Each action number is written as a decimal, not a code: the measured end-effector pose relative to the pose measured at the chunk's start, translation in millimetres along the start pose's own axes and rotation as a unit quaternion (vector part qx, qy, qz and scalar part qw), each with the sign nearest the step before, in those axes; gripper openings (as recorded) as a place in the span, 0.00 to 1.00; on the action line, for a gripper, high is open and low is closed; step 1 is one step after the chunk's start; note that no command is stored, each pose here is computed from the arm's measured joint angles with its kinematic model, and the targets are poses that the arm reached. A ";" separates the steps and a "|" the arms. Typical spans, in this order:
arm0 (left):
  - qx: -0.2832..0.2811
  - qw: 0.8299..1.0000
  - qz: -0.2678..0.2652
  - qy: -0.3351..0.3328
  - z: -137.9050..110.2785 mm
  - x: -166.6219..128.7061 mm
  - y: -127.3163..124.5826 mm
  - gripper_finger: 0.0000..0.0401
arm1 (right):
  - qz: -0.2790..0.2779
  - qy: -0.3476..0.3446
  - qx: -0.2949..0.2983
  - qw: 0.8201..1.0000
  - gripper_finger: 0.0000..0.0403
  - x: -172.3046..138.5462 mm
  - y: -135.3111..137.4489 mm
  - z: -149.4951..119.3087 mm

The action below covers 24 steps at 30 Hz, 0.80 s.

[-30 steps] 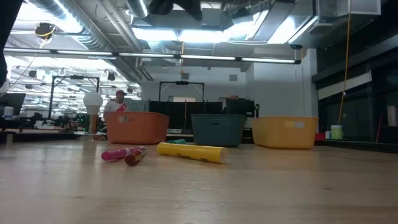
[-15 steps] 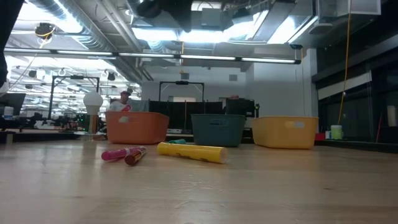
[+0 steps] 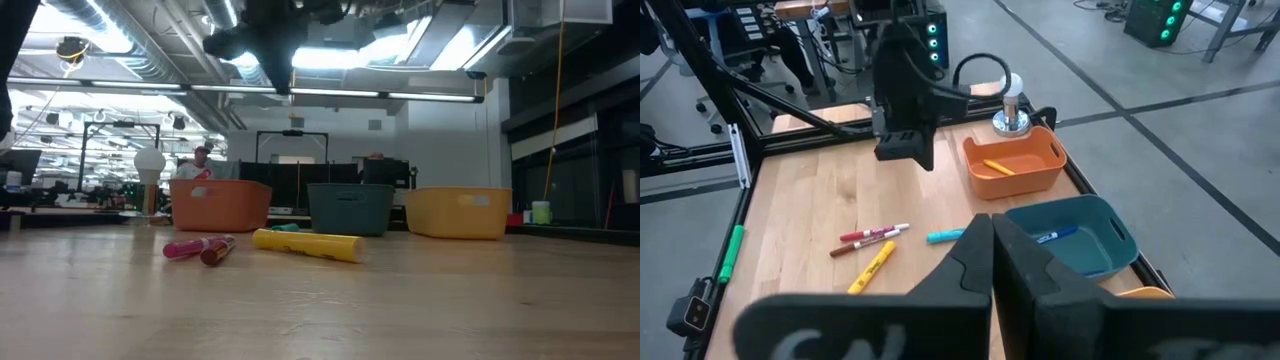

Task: Pick & Place Markers
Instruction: Put the light blue highlighter pen into the yellow bin

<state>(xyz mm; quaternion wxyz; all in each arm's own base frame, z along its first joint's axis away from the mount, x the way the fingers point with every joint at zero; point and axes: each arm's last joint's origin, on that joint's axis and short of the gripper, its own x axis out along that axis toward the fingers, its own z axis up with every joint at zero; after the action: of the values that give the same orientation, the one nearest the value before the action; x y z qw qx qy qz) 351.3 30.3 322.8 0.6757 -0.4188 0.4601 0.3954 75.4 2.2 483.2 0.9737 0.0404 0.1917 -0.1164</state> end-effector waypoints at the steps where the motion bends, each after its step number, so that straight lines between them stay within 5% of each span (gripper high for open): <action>1: -0.001 1.000 -0.001 0.003 0.2 3.2 0.4 0.01 | 0.000 0.001 0.000 1.000 0.00 0.0 -0.1 -0.2; 24: -0.047 0.998 -0.007 0.045 0.6 81.2 22.7 0.01 | -0.001 0.004 -0.012 1.000 0.00 0.0 -0.2 -0.8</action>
<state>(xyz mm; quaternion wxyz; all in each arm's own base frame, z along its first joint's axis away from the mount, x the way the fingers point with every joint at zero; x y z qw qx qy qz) 352.0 50.7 241.0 0.6366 -0.4706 0.4676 0.3932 75.1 2.1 482.4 0.9732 0.0288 0.1971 -0.1150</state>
